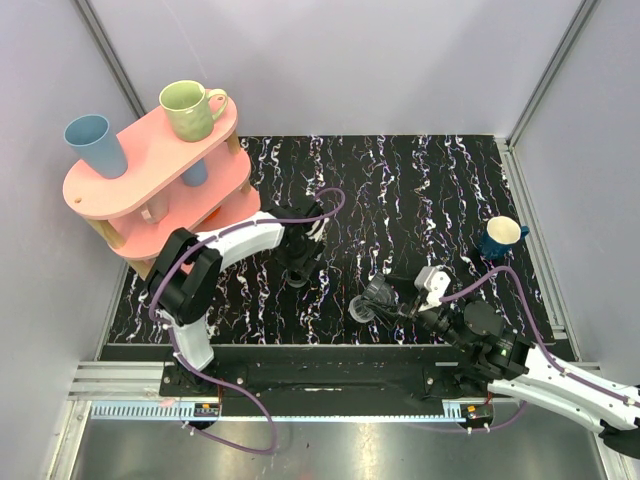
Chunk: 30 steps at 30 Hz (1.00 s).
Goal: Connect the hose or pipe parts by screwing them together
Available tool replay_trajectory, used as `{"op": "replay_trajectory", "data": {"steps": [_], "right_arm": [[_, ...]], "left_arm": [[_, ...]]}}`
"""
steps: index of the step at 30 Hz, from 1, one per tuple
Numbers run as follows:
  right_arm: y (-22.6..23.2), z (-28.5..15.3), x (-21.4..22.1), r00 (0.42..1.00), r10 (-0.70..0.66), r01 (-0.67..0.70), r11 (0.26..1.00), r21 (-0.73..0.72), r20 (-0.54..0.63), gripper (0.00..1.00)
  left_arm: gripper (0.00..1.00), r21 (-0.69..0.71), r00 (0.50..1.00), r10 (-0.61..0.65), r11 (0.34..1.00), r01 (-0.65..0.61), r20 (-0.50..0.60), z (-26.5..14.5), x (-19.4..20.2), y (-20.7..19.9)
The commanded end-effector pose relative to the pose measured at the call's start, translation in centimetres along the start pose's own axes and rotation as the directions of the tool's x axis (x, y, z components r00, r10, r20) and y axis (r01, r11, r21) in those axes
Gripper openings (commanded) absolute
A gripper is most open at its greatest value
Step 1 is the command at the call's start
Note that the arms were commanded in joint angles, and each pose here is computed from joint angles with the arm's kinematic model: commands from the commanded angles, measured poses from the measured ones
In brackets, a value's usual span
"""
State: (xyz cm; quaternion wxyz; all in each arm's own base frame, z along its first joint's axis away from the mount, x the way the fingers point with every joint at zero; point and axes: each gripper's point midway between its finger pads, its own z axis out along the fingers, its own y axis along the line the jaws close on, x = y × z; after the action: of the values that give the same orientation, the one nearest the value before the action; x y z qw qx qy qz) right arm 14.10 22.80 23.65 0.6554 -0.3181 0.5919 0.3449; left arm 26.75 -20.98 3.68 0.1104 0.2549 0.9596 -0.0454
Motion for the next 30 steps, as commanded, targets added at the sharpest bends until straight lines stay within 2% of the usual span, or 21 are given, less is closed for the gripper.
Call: {"op": "replay_trajectory", "data": {"steps": [1,3,7,8,10,11,15,19,24,28,29,30], "right_arm": [[-0.3,0.1,-1.8,0.998,0.005,-0.006,1.0,0.017,0.058,0.27],[-0.2,0.0,-1.8,0.998,0.009,-0.009,1.0,0.014,0.061,0.27],[-0.2,0.0,-1.8,0.998,0.011,-0.011,1.0,0.013,0.062,0.27],[-0.2,0.0,-1.7,0.998,0.01,-0.011,1.0,0.013,0.061,0.27],[-0.1,0.1,-1.7,0.998,0.01,-0.011,1.0,0.009,0.061,0.27],[-0.1,0.2,-1.6,0.998,0.008,-0.009,1.0,0.008,0.056,0.27],[-0.1,0.4,-1.3,0.999,-0.001,0.001,1.0,0.005,0.046,0.27],[0.0,0.5,-1.2,0.999,-0.006,0.006,1.0,-0.001,0.041,0.27],[0.1,0.9,-0.2,0.999,-0.041,0.041,0.999,-0.005,0.031,0.27],[0.7,1.5,-0.7,0.992,-0.103,0.106,0.993,-0.044,0.067,0.28],[0.7,1.8,-0.4,0.991,-0.118,0.121,0.991,-0.049,0.058,0.28],[1.4,1.9,-0.5,0.989,-0.134,0.139,0.986,-0.087,0.067,0.28]], "left_arm": [[0.68,0.007,0.999,0.016,1.0,-0.016,0.036,0.0,-1.6,-0.2],[0.67,0.007,0.999,0.015,1.0,-0.015,0.032,0.1,-1.6,-0.2],[0.59,0.011,0.999,0.013,1.0,-0.013,0.034,0.1,-1.7,-0.3],[0.49,0.015,0.999,0.015,1.0,-0.015,0.034,0.1,-1.7,-0.4],[0.36,0.018,0.999,0.01,1.0,-0.011,0.036,0.0,-1.6,-0.4],[0.24,0.025,0.999,0.007,1.0,-0.008,0.039,-0.1,-1.7,-0.6],[0.0,0.05,0.999,-0.014,0.999,0.013,0.036,-0.5,-1.7,-1.0],[0.0,0.111,0.998,-0.037,0.993,0.031,0.054,-1.6,-1.7,-2.2],[0.0,0.28,0.984,-0.096,0.959,0.052,0.147,-6.1,-2.1,-4.4],[0.0,0.487,0.952,-0.169,0.873,0.025,0.255,-11.4,-2.4,-6.9],[0.0,0.565,0.94,-0.184,0.825,-0.011,0.287,-13.8,-2.1,-8.1],[0.0,0.6,0.939,-0.189,0.8,-0.022,0.286,-14.4,-1.4,-8.7]]}}
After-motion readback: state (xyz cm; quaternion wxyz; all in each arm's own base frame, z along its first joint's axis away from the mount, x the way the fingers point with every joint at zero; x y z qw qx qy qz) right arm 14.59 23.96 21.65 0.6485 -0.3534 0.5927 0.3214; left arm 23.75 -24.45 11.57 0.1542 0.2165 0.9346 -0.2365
